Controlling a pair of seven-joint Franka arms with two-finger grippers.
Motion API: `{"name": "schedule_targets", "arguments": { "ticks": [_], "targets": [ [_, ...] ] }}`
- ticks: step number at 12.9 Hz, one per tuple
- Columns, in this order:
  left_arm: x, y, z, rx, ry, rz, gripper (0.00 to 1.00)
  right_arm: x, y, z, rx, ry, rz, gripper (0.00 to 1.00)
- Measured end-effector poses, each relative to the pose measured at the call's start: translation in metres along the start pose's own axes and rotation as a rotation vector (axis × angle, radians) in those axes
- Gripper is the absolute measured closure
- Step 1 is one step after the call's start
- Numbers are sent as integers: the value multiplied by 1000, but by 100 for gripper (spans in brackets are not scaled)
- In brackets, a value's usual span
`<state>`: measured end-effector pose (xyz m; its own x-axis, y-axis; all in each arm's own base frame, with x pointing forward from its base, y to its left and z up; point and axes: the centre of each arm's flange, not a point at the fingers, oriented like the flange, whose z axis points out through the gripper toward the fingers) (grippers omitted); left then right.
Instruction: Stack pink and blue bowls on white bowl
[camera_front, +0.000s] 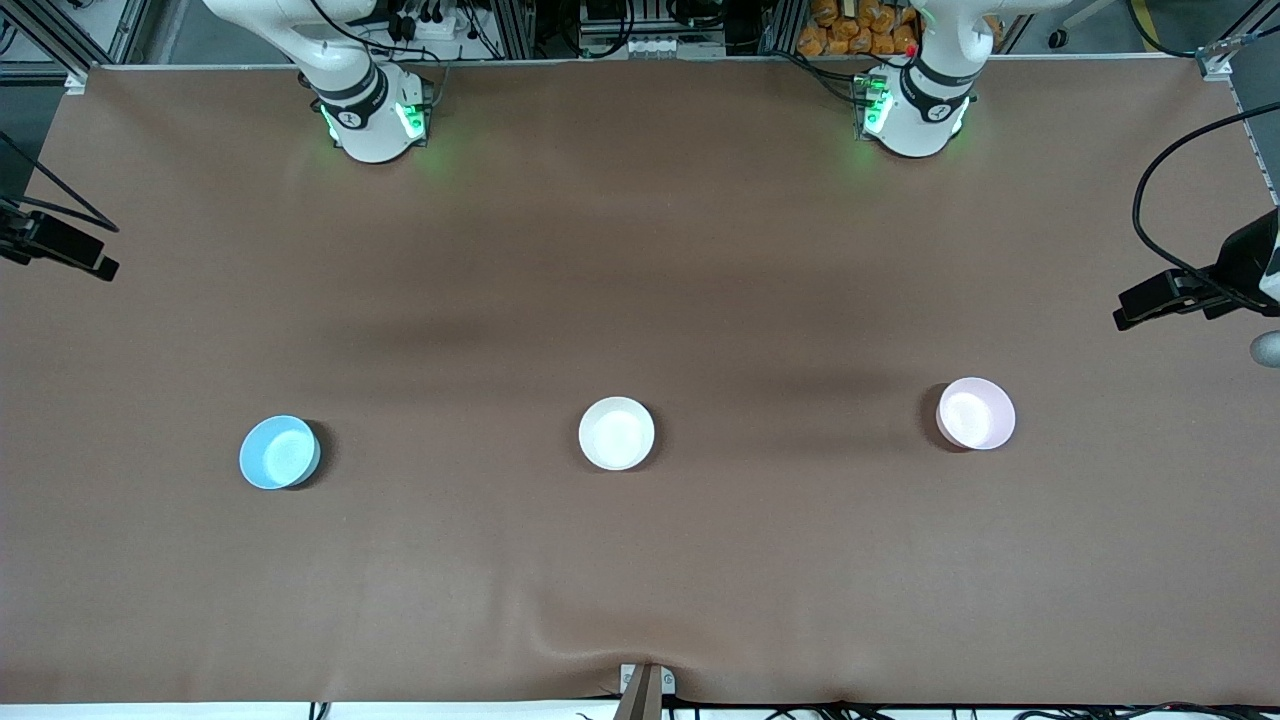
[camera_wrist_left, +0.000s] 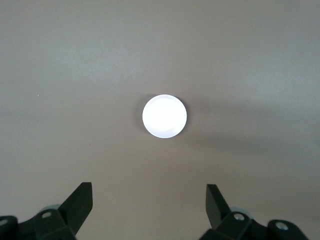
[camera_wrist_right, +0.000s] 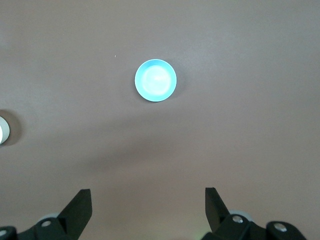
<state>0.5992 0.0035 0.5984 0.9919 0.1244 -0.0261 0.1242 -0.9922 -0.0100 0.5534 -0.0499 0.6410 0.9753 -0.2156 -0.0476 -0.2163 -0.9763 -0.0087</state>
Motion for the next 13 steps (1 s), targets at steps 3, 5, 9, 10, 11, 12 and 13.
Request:
{"name": "schedule_targets", "arguments": {
  "ticks": [3, 5, 9, 10, 11, 12, 13],
  "targets": [
    [0, 0, 0, 0, 0, 0, 0, 0, 0, 0, 0, 0, 0, 0],
    [0, 0, 0, 0, 0, 0, 0, 0, 0, 0, 0, 0, 0, 0],
    [1, -1, 2, 0, -3, -2, 0, 0, 0, 0, 0, 0, 0, 0],
    [1, -1, 3, 1, -6, -2, 0, 0, 0, 0, 0, 0, 0, 0],
    [2, -1, 5, 1, -9, -2, 0, 0, 0, 0, 0, 0, 0, 0],
    [4, -1, 9, 2, -15, -3, 0, 0, 0, 0, 0, 0, 0, 0],
    [5, -2, 12, 3, -20, -4, 0, 0, 0, 0, 0, 0, 0, 0]
  ]
}}
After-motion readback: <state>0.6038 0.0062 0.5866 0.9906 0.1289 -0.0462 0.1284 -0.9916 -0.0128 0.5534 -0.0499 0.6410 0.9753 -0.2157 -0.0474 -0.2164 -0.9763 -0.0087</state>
